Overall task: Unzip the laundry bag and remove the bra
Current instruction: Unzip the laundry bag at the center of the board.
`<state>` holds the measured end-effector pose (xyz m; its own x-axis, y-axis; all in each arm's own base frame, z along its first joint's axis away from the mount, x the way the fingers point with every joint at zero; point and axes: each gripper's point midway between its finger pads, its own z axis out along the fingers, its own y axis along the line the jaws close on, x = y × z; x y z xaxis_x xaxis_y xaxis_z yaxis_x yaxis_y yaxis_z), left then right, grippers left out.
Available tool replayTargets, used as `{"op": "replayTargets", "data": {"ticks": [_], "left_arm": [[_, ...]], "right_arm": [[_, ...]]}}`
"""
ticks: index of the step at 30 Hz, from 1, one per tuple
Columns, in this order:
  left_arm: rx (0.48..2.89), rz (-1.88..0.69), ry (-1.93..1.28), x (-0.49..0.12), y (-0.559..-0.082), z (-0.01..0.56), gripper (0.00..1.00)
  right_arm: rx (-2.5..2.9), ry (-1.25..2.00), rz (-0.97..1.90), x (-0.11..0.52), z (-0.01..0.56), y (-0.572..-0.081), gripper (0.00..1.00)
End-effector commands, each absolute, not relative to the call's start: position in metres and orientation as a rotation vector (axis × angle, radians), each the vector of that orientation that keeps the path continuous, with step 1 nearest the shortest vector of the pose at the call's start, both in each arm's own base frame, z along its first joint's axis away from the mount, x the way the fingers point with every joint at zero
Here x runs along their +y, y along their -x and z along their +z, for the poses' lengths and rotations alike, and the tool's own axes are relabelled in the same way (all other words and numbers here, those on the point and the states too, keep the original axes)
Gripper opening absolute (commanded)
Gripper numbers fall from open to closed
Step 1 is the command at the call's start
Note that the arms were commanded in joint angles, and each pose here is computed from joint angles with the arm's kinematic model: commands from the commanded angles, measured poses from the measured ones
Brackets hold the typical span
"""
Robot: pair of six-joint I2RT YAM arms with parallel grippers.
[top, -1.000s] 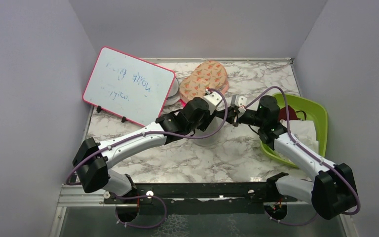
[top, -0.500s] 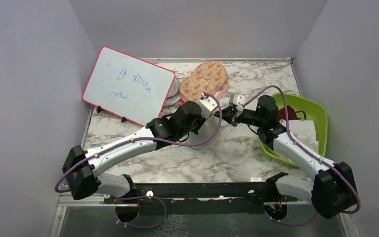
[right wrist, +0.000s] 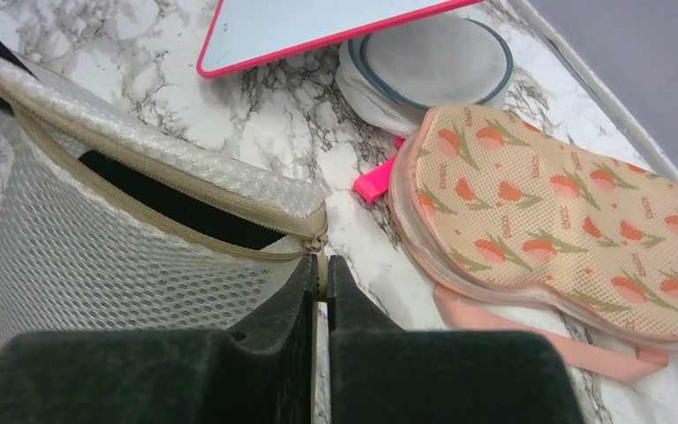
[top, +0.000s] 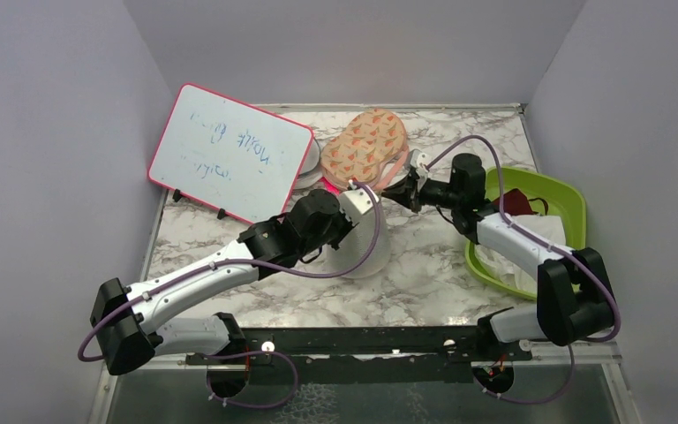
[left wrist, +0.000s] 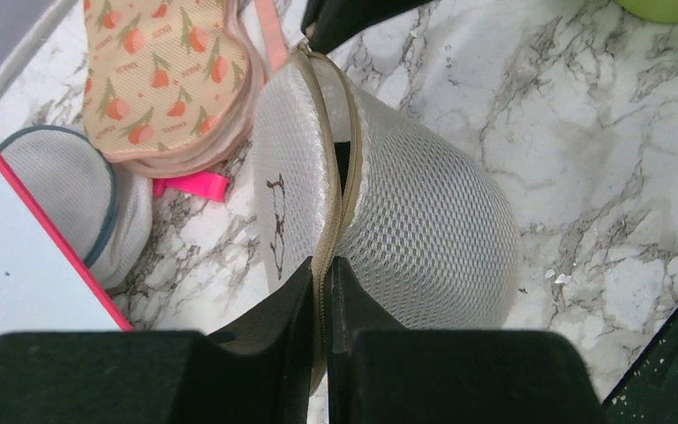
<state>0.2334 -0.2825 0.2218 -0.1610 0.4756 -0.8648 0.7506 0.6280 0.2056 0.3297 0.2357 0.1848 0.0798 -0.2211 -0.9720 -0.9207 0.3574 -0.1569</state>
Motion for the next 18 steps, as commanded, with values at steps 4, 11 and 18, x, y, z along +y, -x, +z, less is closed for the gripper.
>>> {"op": "replayTargets", "data": {"ticks": [4, 11, 18], "left_arm": [[1.863, -0.427, -0.948, -0.285, -0.221, 0.212, 0.05], [1.906, -0.396, -0.882, -0.293, -0.235, 0.222, 0.46], [1.916, -0.399, -0.834, -0.307, -0.247, 0.234, 0.59]], "right_arm": [[1.262, 1.169, 0.772, 0.243, 0.219, -0.322, 0.01], [1.233, 1.195, 0.815, 0.251, 0.225, -0.298, 0.01], [1.216, 1.205, 0.836, 0.252, 0.23, -0.285, 0.01]]}}
